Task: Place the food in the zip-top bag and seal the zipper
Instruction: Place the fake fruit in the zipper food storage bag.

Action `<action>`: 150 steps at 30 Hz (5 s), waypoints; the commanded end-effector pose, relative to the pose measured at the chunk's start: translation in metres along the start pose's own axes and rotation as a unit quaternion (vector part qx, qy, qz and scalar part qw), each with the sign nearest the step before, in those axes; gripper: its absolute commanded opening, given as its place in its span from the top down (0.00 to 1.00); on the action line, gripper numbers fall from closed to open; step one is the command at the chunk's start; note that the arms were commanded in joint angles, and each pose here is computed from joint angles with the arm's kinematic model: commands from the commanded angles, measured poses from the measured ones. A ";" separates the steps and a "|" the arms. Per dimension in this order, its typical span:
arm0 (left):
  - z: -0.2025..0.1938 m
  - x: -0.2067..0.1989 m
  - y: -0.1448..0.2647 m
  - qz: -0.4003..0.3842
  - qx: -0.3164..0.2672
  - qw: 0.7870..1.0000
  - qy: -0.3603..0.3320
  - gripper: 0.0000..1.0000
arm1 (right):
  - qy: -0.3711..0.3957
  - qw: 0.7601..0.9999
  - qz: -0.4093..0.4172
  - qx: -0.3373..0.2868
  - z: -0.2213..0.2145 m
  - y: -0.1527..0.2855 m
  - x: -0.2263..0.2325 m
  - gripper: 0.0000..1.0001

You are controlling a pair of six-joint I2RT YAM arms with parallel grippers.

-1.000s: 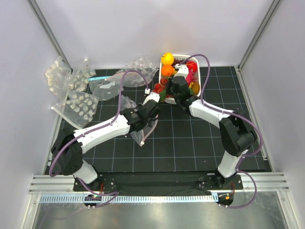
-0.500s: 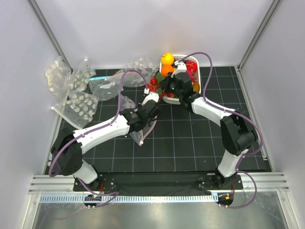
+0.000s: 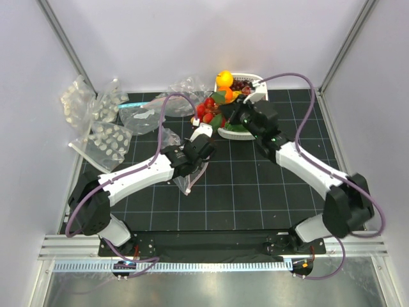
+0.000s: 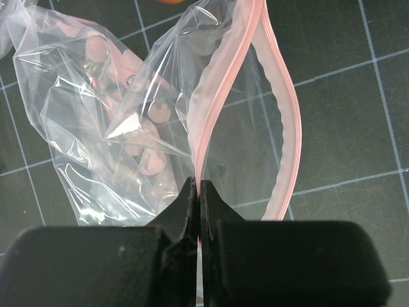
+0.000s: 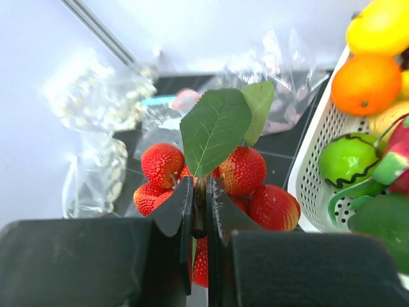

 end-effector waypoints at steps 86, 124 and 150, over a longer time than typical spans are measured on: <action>0.051 0.007 0.068 -0.240 -0.049 0.935 0.255 1.00 | -0.032 0.995 0.086 -0.030 -0.029 0.131 0.021 0.99; 0.039 -0.036 0.087 -0.387 0.015 0.891 0.237 1.00 | 0.093 0.988 0.025 0.122 -0.110 0.072 0.063 0.99; 0.033 -0.030 0.077 -0.348 0.017 0.911 0.221 1.00 | 0.086 0.994 0.054 0.047 -0.083 0.095 0.079 0.99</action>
Point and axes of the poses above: each gripper's point midway between its finger pads, its own y axis back along the fingers, its own x axis along the line the jaws close on, z = x × y, the point moved 3 cm from there along y, back along the fingers, and after that the axes turned 9 degrees about y, right-handed, at the moved point
